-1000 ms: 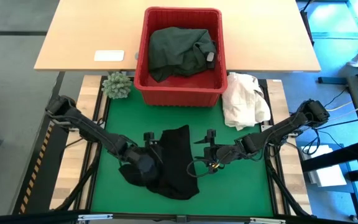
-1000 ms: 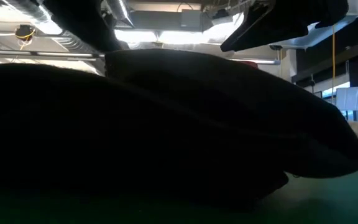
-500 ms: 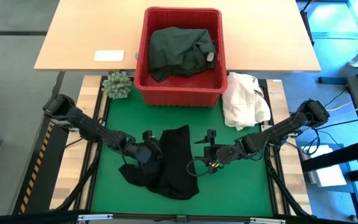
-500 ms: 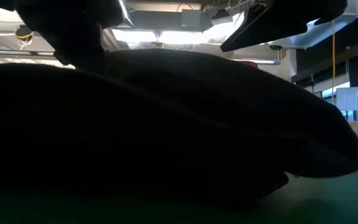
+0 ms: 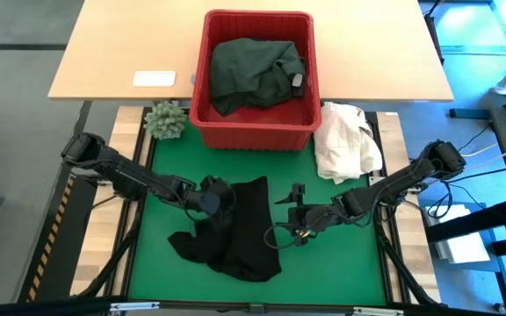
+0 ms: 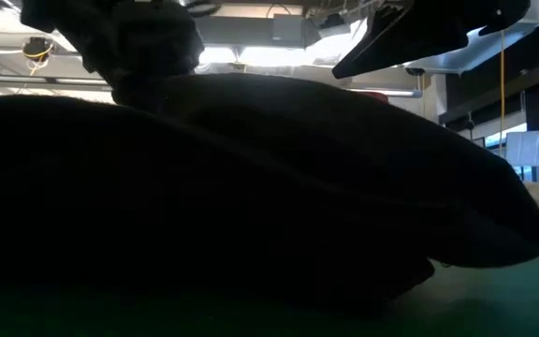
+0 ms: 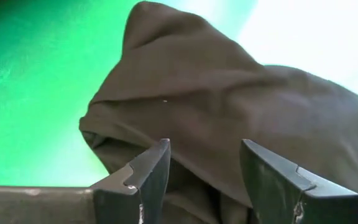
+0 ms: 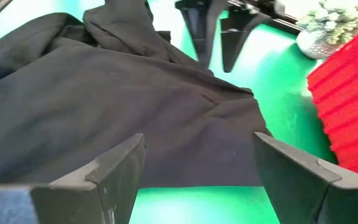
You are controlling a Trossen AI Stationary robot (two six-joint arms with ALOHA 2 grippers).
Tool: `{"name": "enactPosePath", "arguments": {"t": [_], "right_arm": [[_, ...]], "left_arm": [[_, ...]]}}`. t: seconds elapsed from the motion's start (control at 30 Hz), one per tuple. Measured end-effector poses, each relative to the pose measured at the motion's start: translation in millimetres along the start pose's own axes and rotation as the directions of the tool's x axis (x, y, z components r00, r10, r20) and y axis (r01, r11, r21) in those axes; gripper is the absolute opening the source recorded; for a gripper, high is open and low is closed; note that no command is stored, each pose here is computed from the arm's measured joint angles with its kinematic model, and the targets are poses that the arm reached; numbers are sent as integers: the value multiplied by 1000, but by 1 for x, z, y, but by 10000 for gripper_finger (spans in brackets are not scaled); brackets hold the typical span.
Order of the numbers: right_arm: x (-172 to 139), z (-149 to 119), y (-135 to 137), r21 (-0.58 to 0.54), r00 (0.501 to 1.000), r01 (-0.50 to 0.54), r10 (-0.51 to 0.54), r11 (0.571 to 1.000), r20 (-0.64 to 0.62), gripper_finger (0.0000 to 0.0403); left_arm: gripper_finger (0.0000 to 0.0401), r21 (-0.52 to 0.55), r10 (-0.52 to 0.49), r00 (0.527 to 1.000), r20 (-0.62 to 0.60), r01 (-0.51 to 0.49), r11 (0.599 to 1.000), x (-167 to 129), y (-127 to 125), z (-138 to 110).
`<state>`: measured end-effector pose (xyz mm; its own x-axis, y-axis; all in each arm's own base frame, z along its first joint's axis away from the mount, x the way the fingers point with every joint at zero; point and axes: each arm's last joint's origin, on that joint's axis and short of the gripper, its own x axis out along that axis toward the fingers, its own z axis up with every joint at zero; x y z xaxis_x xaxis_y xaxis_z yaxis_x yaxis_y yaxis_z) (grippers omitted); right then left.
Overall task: Fold laundry
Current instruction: Fold the black shirt
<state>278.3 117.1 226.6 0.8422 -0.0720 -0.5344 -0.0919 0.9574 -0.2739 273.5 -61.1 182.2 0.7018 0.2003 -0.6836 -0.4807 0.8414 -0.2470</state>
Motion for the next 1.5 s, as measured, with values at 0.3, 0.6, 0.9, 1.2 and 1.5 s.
{"name": "enactPosePath", "arguments": {"t": [0.3,0.6,0.9,1.2,1.5], "right_arm": [[0,0,0,-1,1000,-3,3,1000,-1,294],[0,0,0,-1,1000,-3,3,1000,-2,294],[0,-1,0,34,1000,-4,4,999,-8,294],[0,-1,0,41,1000,-4,4,999,-9,294],[0,-1,0,26,1000,-3,4,1000,-8,294]], "left_arm": [[188,-60,7,999,-43,-9,998,3,14,9],[188,-103,37,998,-59,-43,994,-12,22,14],[188,-182,47,991,-128,-70,981,16,31,12],[187,-191,-9,993,-121,-14,982,29,36,18],[50,-100,-60,998,-35,56,993,29,30,26]]}}
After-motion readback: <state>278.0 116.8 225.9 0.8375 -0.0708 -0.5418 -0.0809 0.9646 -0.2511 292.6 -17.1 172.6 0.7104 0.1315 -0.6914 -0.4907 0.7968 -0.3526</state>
